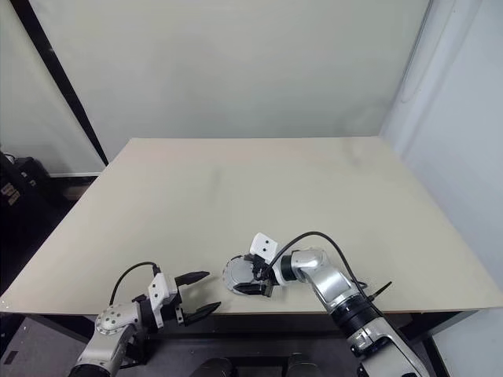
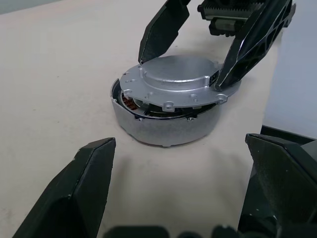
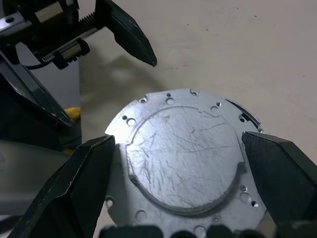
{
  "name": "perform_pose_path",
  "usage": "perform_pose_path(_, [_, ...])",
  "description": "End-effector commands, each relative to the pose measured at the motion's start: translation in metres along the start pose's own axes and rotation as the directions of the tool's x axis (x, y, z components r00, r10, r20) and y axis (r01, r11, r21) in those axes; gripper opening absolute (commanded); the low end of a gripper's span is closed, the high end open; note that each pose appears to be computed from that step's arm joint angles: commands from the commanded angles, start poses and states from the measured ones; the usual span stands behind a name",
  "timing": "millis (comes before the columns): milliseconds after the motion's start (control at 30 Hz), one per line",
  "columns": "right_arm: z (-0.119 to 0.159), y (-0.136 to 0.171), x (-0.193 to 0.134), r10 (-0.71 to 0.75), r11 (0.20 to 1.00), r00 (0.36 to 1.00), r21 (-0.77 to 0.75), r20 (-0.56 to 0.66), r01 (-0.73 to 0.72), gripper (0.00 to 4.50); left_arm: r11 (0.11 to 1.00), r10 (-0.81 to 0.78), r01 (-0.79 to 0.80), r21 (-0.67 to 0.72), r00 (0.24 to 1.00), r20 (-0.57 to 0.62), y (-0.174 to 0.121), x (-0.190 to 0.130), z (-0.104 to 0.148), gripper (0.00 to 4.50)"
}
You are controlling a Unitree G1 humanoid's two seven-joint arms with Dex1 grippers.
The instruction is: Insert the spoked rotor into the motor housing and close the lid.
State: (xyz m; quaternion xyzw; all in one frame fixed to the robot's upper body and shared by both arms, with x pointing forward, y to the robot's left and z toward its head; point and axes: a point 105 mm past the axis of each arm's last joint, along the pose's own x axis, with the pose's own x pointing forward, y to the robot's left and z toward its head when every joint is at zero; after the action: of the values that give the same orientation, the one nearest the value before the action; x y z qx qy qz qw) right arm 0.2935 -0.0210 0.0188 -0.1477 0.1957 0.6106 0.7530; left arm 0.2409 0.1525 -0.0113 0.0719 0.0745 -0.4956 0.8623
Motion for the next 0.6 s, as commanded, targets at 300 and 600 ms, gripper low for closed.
perform_pose_path(300, [0.0169,-0.0106,0.0003,-0.071,0.997,0.994,0.020,0.081,0.069,3.24,0.999,0.010,-0.011,0.036,1.000,0.029,0.0083,0.0002,0.0119,4.50])
perform_pose_path(600, [0.0137,-0.0076,0.0060,-0.130,0.991,0.991,0.020,0.039,0.129,3.24,0.999,0.006,-0.007,0.033,0.999,0.033,0.0076,0.0022,0.0117,4.50])
